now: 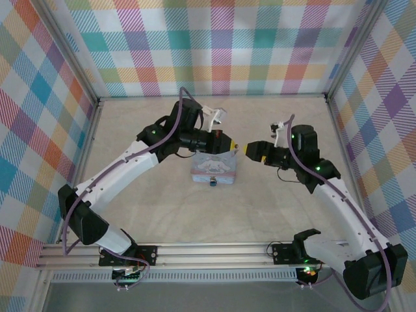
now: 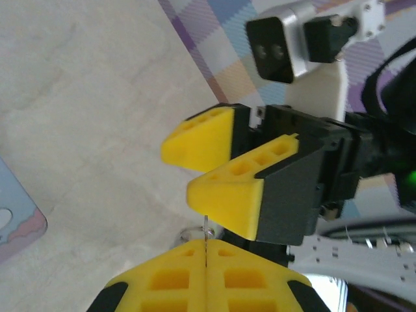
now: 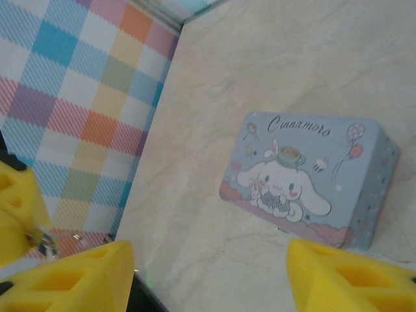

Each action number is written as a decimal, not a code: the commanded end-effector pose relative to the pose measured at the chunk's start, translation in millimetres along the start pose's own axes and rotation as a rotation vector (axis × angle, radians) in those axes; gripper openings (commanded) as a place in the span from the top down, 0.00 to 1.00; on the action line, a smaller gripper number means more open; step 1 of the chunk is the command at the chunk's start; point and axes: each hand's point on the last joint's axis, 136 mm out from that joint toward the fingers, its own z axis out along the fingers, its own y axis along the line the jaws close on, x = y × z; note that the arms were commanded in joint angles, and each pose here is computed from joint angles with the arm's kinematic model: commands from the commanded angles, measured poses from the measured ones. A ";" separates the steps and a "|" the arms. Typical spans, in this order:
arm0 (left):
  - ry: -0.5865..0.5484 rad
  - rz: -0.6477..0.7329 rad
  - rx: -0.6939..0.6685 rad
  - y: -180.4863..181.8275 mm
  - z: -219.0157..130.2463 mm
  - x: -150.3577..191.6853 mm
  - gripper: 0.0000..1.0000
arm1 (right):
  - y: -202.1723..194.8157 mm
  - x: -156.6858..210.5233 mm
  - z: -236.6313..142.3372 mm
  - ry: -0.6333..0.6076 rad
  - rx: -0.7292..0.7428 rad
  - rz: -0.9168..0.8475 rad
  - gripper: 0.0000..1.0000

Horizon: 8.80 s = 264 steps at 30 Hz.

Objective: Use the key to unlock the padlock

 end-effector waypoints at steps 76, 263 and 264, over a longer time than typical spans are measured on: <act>0.071 0.049 0.132 -21.6 -5.0 5.9 0.76 | 76.3 29.3 -20.4 0.131 -0.492 -0.159 1.00; -0.343 -0.035 -0.032 204.4 138.5 100.9 0.19 | -196.5 -47.2 175.4 0.237 0.677 -0.180 1.00; -0.342 -0.036 -0.036 204.9 138.4 101.1 0.19 | -194.1 -54.6 172.0 0.223 0.681 -0.181 1.00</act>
